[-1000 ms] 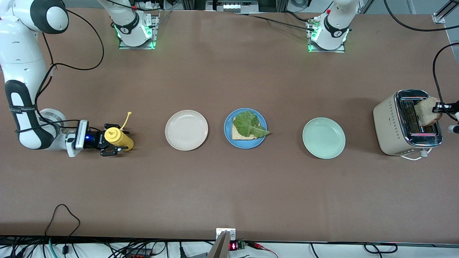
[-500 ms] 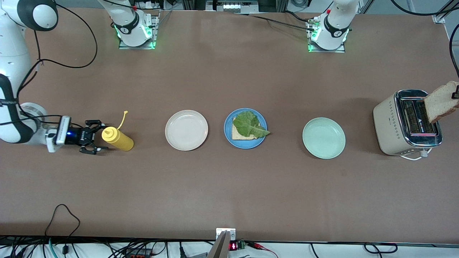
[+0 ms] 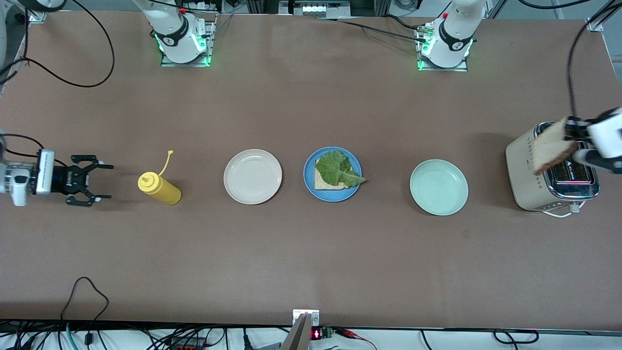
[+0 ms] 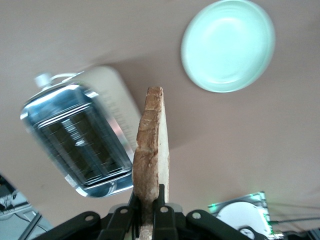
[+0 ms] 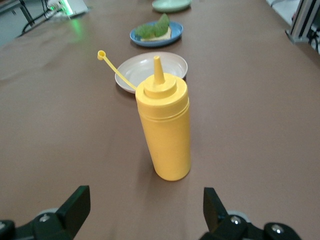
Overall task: Make sandwich in blue plate with both arms
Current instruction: 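Carry the bread to the blue plate while the right gripper retreats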
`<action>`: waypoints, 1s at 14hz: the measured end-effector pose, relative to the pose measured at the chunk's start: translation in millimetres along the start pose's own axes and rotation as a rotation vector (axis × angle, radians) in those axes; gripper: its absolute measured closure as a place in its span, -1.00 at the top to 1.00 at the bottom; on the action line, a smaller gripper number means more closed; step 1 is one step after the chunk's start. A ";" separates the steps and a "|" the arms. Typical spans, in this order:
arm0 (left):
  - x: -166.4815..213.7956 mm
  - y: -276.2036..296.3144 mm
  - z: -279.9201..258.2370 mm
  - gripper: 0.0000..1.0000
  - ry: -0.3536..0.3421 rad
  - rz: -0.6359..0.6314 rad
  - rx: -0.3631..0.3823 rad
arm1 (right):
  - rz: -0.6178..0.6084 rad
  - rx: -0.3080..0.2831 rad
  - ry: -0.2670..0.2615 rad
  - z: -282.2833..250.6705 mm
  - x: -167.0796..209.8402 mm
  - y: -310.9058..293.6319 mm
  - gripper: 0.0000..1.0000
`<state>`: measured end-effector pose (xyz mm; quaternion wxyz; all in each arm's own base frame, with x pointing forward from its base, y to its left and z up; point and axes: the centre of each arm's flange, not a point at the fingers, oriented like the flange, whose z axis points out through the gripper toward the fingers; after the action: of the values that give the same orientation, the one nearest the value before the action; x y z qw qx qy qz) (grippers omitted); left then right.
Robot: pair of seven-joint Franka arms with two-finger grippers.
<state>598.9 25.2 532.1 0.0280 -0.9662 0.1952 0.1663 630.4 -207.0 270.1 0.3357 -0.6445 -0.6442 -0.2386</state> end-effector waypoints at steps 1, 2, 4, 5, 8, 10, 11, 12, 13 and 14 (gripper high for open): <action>13.1 27.5 0.6 -0.75 -0.001 0.024 -0.024 | 0.034 -0.005 -0.062 -11.2 17.3 1.1 1.00; 25.5 54.1 2.5 -0.75 0.000 0.054 -0.055 | 0.072 -0.010 -0.121 -20.5 34.8 1.9 1.00; 51.5 110.7 12.5 -0.81 -0.019 0.145 -0.097 | 0.157 -0.030 -0.239 -36.2 73.1 2.7 1.00; 65.8 144.2 19.9 -0.81 -0.033 0.175 -0.103 | 0.209 -0.050 -0.301 -43.6 95.9 2.7 1.00; 103.6 217.9 38.9 -0.81 -0.001 0.156 -0.257 | 0.366 -0.130 -0.469 -57.2 169.8 -1.6 1.00; 122.6 221.8 48.4 -0.81 0.037 0.129 -0.450 | 0.485 -0.196 -0.541 -57.9 216.2 -9.2 1.00; 132.7 216.9 54.6 -0.81 0.058 0.110 -0.536 | 0.546 -0.232 -0.570 -56.7 236.2 -14.0 1.00; 143.8 211.2 62.7 -0.81 0.078 0.087 -0.608 | 0.607 -0.271 -0.602 -54.9 255.6 -19.1 1.00; 155.9 206.4 73.3 -0.81 0.098 0.061 -0.678 | 0.665 -0.309 -0.629 -51.8 275.9 -24.7 1.00; 169.0 203.6 86.0 -0.81 0.120 0.031 -0.754 | 0.727 -0.340 -0.648 -46.7 297.0 -31.5 1.00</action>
<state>640.2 -214.5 397.1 -0.3432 -0.9136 0.1362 0.1701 621.8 -44.2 524.7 0.0705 -0.9131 -0.4015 0.0039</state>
